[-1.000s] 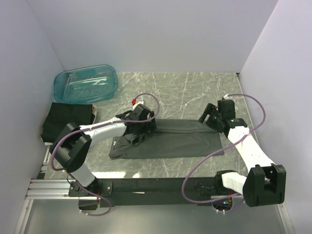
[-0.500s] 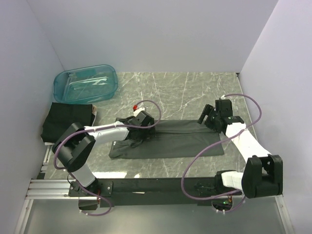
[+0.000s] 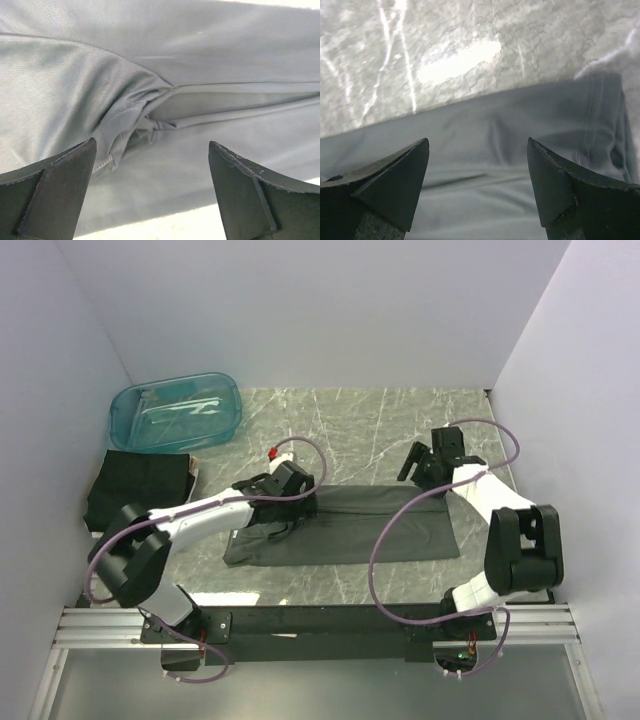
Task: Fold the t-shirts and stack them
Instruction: Fold the tshirt
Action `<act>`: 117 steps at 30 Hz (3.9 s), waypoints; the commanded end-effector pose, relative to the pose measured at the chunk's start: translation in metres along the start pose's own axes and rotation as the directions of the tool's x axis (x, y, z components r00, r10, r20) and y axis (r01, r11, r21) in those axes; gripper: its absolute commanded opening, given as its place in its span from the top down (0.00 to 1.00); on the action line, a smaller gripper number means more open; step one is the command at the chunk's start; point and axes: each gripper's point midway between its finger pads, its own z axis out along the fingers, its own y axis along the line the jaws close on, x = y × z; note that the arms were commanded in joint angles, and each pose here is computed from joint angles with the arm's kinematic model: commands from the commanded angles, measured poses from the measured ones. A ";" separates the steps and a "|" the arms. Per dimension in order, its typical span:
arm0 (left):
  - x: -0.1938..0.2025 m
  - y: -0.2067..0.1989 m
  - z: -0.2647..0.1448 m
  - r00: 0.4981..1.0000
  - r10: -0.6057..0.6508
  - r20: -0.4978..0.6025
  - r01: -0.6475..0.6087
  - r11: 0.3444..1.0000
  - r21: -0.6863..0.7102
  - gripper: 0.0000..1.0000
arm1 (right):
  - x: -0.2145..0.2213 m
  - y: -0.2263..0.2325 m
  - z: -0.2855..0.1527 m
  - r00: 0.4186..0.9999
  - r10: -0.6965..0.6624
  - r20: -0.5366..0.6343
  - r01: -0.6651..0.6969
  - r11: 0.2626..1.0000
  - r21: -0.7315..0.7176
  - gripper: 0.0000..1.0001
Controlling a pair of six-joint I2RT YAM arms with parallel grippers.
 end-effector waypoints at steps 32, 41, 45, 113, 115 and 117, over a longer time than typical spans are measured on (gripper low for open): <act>-0.138 0.004 0.158 0.988 -0.145 -0.053 0.143 0.989 -0.033 0.01 | 0.172 -0.019 -0.016 0.960 -0.092 -0.266 0.089 0.996 -0.025 0.14; -0.170 -0.099 0.224 0.959 -0.249 -0.133 0.278 0.916 0.291 0.01 | 0.322 0.032 -0.094 0.760 -0.464 -0.455 0.268 0.862 -0.430 0.14; -0.175 -0.124 0.228 0.953 -0.274 -0.133 0.304 0.861 0.408 0.01 | 0.337 0.051 -0.115 0.682 -0.634 -0.364 0.443 0.755 -0.484 0.13; 0.126 -0.019 -0.058 0.968 -0.137 -0.209 0.189 0.949 0.252 0.36 | 0.240 0.017 -0.098 0.952 -0.246 -0.181 0.184 0.935 -0.302 0.11; 0.130 -0.011 -0.052 0.968 -0.140 -0.209 0.183 0.962 0.204 0.44 | 0.239 0.014 -0.097 0.956 -0.234 -0.175 0.178 0.941 -0.286 0.13; 0.129 -0.006 -0.046 0.971 -0.138 -0.195 0.172 0.971 0.167 0.49 | 0.240 0.013 -0.096 0.955 -0.233 -0.182 0.176 0.942 -0.285 0.15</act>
